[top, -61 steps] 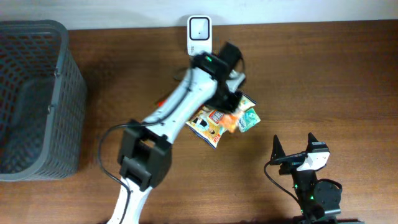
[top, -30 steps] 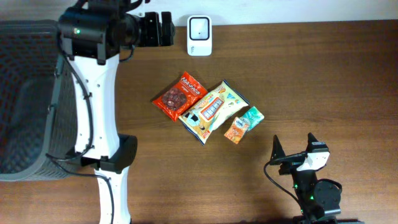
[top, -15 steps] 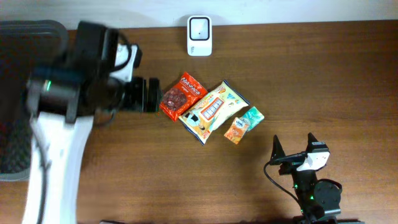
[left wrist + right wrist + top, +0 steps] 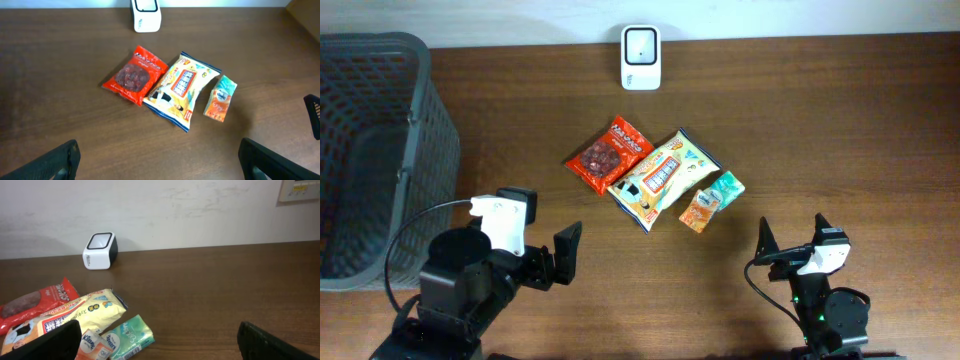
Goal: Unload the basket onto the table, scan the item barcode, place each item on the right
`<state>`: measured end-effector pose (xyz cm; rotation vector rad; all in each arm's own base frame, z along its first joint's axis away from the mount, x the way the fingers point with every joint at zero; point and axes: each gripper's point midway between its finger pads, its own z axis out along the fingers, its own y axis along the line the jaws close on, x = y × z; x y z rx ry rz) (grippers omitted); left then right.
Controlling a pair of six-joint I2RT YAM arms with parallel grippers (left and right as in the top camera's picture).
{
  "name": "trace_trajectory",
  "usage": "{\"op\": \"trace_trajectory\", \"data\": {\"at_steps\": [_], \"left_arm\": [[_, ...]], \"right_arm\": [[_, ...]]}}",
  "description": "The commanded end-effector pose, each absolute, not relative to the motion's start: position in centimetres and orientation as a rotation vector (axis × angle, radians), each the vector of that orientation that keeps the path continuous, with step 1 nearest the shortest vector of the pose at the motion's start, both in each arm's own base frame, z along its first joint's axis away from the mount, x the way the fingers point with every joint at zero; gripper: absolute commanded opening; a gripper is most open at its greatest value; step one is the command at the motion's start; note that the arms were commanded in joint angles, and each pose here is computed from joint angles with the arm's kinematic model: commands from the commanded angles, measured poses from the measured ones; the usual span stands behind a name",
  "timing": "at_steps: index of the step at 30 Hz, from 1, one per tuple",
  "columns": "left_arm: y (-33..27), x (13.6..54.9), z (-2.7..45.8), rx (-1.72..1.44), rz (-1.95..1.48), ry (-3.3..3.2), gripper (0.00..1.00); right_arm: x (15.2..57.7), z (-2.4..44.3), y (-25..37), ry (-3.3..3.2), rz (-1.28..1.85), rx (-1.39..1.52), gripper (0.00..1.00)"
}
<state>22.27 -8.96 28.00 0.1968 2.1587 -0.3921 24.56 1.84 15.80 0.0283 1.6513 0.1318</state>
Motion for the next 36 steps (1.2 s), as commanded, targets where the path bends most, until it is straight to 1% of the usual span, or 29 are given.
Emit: {"op": "trace_trajectory", "data": {"at_steps": [1, 9, 12, 14, 16, 17, 20, 21, 23, 27, 31, 36], "left_arm": [[-8.8, 22.6, 28.5, 0.178, -0.385, 2.132, 0.99], [-8.4, 22.8, 28.6, 0.163, -0.361, 2.127, 0.99], [-6.4, 24.2, 28.5, 0.079, -0.217, 2.121, 0.99], [-3.8, 25.2, 27.6, -0.054, -0.071, 2.146, 0.99], [-2.9, 25.5, 27.4, -0.183, -0.084, 2.149, 0.99], [-2.2, 25.7, 27.3, -0.247, -0.084, 2.148, 0.99], [-0.6, 26.0, 26.6, -0.313, -0.039, 2.168, 0.99], [-0.3, 26.1, 26.0, -0.332, -0.032, 2.192, 0.99], [-0.6, 26.4, 25.0, -0.334, -0.075, 2.239, 0.99], [-0.5, 26.5, 25.0, -0.337, -0.074, 2.236, 0.99], [-0.5, 26.5, 25.0, -0.337, -0.074, 2.237, 0.99], [-0.5, 26.5, 25.0, -0.337, -0.074, 2.237, 0.99]], "right_arm": [[24.6, 15.4, 1.7, 1.659, 0.13, 0.035, 0.98], [24.6, 15.4, 1.7, 1.659, 0.13, 0.035, 0.99], [24.6, 15.4, 1.7, 1.659, 0.127, 0.038, 0.98], [24.6, 15.8, 1.9, 1.642, 0.141, 0.03, 0.98], [24.4, 17.3, 3.9, 1.587, 0.27, -0.025, 0.98], [23.7, 18.3, 6.3, 1.557, 0.464, -0.066, 0.98], [22.7, 18.9, 8.6, 1.562, 0.744, -0.028, 0.99], [22.5, 19.6, 8.8, 1.535, 0.777, -0.025, 0.98], [21.7, 21.8, 9.7, 1.446, 0.813, -0.109, 0.98], [20.8, 25.0, 9.8, 1.344, 0.738, -0.201, 0.98], [21.2, 26.0, 9.4, 1.466, 0.67, -0.202, 0.98], [23.8, 27.5, 9.6, 1.821, 0.601, -0.24, 0.98]]}}
